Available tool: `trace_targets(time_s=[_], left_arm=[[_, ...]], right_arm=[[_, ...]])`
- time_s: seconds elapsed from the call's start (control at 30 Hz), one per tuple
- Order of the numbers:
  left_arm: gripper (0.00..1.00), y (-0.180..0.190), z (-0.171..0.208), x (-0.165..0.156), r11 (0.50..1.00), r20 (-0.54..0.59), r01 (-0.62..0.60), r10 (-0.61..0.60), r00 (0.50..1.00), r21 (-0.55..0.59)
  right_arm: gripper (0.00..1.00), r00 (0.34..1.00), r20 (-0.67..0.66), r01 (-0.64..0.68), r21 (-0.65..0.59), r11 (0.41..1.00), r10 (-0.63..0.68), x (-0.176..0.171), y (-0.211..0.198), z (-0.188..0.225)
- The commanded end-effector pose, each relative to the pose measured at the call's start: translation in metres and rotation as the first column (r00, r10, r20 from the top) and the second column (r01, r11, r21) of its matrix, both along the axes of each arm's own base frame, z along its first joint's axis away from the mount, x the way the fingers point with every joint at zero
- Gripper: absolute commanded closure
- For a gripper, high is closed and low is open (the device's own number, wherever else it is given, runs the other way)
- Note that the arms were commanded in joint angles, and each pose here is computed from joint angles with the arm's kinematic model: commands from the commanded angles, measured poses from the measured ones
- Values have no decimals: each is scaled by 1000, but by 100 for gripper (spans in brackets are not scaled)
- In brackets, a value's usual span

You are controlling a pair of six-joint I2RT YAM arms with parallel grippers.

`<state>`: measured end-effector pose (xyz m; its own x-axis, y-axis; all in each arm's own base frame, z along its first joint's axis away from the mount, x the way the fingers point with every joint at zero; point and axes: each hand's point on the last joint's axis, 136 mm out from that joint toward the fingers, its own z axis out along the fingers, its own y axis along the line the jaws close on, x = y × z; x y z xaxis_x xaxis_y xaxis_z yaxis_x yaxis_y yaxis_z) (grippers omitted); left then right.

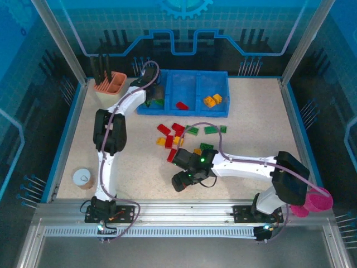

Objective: Sort the legos into containers by color
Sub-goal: Place the lego in the container, then pick up the lego from the bottom-center of the table.

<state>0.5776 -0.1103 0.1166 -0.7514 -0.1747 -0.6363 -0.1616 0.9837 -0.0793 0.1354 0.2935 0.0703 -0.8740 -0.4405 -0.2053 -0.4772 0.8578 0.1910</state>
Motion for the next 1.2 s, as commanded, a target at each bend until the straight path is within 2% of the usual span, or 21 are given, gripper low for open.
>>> trace_targets(time_s=[0.0,0.33,0.57,0.67,0.83,0.9,1.0,1.07,1.17], left_arm=[[29,-20,75,-5,996,159,62,-51,986,-63],[28,-40,157,-41,976,302,149,-95,949,-161],[28,-45,184,-69,970,333,177,-115,936,-163],[28,-39,188,-84,972,331,160,-96,939,-174],[27,-27,190,-113,976,315,153,-99,944,-155],[24,-21,195,-128,977,319,164,-113,941,-136],[18,-10,201,-157,978,338,180,-133,932,-109],[16,0,203,-178,980,341,182,-144,929,-82],[15,22,201,-208,987,330,158,-137,934,-36]], right_arm=[[13,999,-29,-34,11,999,34,-8,13,-5],[23,998,-42,-54,-42,998,52,-7,15,-33],[28,998,-46,-47,-67,997,44,-4,16,-44],[38,998,-49,-41,-82,996,37,-3,15,-48],[61,998,-59,-39,-115,993,33,-5,9,-50],[65,997,-53,-58,-116,991,52,-3,5,-42],[67,997,-3,-73,-126,989,73,19,-9,-12],[68,996,51,-72,-99,992,77,41,-16,15],[68,986,161,-37,-25,999,40,92,-23,55]])
